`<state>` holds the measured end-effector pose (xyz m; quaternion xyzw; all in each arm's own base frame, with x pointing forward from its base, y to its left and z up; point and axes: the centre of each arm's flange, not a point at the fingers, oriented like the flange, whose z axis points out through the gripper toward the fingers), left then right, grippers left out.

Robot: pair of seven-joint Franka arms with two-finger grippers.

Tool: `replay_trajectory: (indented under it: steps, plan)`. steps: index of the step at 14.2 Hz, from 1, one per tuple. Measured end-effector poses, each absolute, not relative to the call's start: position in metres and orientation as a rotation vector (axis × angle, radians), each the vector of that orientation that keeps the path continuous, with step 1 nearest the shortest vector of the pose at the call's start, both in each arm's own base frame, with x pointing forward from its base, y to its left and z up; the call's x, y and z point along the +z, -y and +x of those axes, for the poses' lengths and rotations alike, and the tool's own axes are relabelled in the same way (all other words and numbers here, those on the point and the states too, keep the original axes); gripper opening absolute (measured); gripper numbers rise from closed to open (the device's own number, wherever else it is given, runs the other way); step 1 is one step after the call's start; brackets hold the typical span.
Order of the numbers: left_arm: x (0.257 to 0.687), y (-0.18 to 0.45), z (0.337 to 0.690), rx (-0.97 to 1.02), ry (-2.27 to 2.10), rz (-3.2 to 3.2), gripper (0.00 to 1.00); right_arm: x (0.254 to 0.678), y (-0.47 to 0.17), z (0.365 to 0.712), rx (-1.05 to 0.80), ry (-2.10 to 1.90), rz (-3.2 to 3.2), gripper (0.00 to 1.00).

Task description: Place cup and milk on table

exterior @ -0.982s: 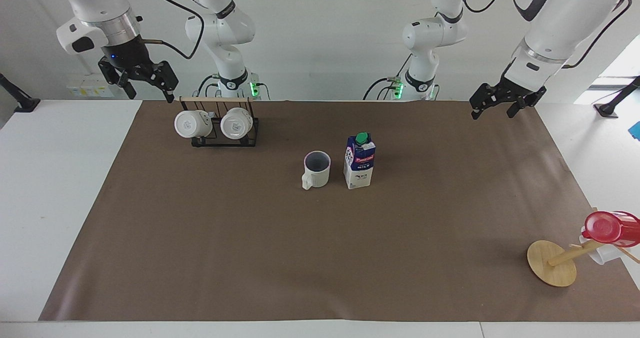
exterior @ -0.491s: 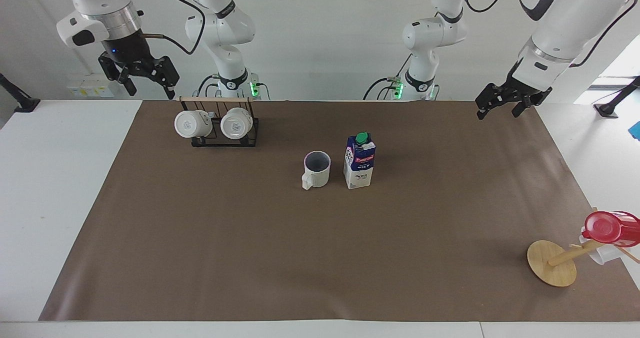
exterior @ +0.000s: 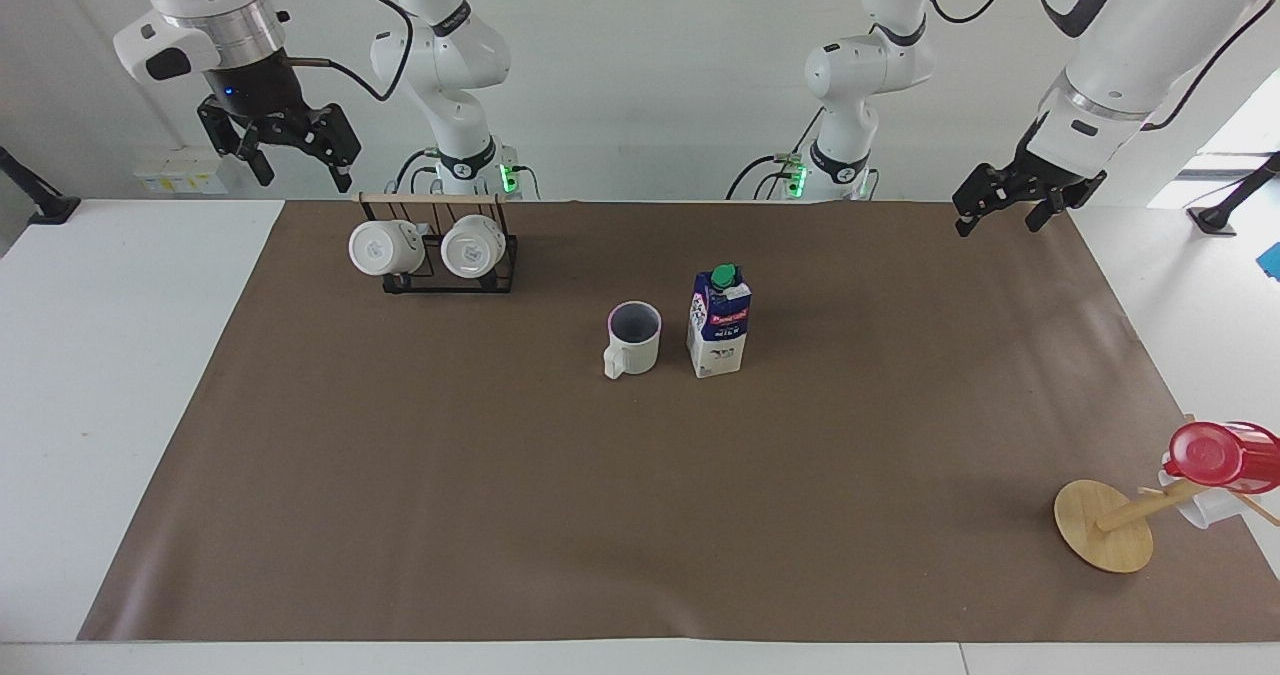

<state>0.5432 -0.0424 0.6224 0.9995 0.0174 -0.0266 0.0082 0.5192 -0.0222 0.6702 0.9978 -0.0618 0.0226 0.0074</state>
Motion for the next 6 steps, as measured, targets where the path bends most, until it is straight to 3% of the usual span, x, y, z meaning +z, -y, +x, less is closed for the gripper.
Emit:
replay_trajectory:
  steps: [6]
  plan:
    - [0.6224, 0.0452, 0.5425, -0.087, -0.045, 3.124, 1.00, 0.6702, 0.0237, 0.5192, 0.071, 0.197, 3.120, 1.00]
